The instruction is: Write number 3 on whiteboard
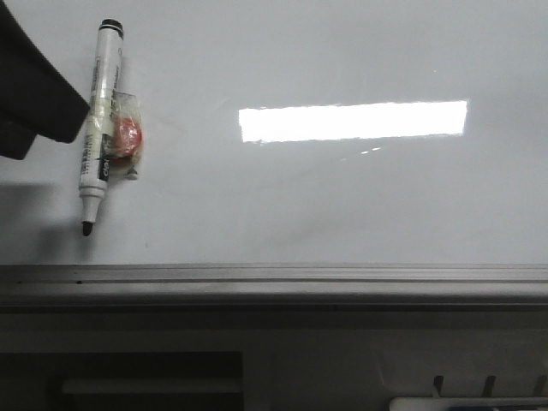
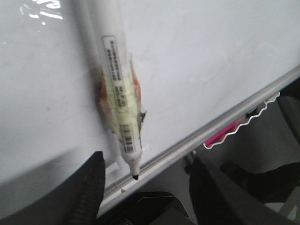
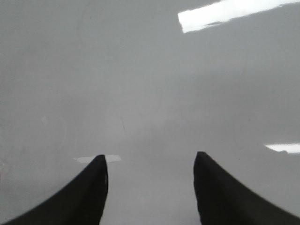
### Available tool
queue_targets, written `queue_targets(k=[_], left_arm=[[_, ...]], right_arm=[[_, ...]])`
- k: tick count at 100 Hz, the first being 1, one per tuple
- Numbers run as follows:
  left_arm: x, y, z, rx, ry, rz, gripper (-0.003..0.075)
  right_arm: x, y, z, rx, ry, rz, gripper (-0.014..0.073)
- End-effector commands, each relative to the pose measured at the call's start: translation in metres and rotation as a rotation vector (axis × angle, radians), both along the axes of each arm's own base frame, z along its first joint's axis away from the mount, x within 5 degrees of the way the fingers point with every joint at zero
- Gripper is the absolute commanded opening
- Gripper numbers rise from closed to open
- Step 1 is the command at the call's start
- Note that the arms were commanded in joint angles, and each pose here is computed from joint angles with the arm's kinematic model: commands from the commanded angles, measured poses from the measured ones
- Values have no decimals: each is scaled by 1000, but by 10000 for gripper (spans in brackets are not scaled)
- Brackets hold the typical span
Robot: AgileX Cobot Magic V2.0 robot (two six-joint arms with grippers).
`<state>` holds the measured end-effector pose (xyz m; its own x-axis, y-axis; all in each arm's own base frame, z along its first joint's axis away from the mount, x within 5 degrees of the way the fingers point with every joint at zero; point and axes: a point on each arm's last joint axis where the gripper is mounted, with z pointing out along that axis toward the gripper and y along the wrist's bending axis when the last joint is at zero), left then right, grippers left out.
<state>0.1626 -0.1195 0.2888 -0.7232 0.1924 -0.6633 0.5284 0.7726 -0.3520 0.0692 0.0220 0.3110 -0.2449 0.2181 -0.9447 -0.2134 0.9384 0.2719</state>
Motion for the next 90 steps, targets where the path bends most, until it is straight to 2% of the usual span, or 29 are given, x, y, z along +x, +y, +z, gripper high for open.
queue_targets(k=[1, 20, 43, 53, 68, 81, 90], left_arm=[[12, -6, 10, -63, -42, 57, 374], [25, -12, -7, -27, 13, 68, 374], [39, -15, -16, -21, -7, 113, 359], [41, -16, -19, -12, 6, 112, 272], [40, -16, -18, -10, -5, 106, -23], [27, -20, -4, -10, -89, 21, -20], [10, -25, 12, -6, -198, -94, -21]], right_arm=[[2, -2, 17, 5, -86, -20, 367], [2, -2, 17, 5, -86, -20, 367], [2, -2, 17, 4, -85, -20, 367], [2, -2, 17, 4, -85, -20, 367], [0, -1, 23, 3, -91, -10, 367], [-5, 5, 42, -36, -141, 74, 367], [-7, 17, 59, -59, -188, 212, 367]])
